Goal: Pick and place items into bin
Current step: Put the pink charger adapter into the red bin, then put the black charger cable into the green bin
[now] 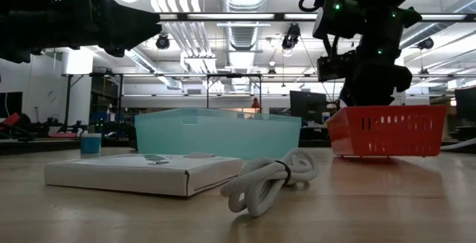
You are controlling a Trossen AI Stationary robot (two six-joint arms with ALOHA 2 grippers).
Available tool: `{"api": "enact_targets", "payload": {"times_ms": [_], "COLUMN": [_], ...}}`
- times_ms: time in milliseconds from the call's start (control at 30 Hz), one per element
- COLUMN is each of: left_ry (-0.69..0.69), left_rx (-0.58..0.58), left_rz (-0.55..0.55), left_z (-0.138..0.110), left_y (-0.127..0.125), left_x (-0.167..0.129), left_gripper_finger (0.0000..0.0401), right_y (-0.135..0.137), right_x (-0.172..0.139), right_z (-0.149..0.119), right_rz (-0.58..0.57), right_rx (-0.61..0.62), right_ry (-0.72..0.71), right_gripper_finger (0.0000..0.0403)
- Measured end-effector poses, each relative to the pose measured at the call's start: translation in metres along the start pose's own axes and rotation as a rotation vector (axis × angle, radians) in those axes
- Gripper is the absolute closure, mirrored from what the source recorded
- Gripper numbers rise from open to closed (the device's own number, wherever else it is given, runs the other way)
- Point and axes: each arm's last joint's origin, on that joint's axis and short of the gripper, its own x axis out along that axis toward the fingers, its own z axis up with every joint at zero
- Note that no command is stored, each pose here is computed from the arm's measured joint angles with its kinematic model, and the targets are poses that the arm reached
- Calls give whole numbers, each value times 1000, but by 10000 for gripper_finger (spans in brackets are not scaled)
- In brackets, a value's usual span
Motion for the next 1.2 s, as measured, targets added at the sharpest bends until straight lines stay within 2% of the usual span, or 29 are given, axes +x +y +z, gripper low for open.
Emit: {"api": "enact_targets", "payload": {"times_ms": [433,900,1000,1200], "left_ry": [0,0,0,0], "left_rx": [0,0,0,0], "left_rz": [0,0,0,0], "left_z": [0,0,0,0], "left_y": [0,0,0,0], "left_x": [0,0,0,0], "left_gripper_finger": [190,190,190,190], "right_y": [0,0,1,5], "right_x": [-3,-3,-8,-29], "right_z": [-1,-1,5,18], "right_rz": [8,10,16,19], "right_rx": [13,38,72,65], "right_ry": [-1,0,-24,-29], "right_gripper_finger": [239,171,161,154]}}
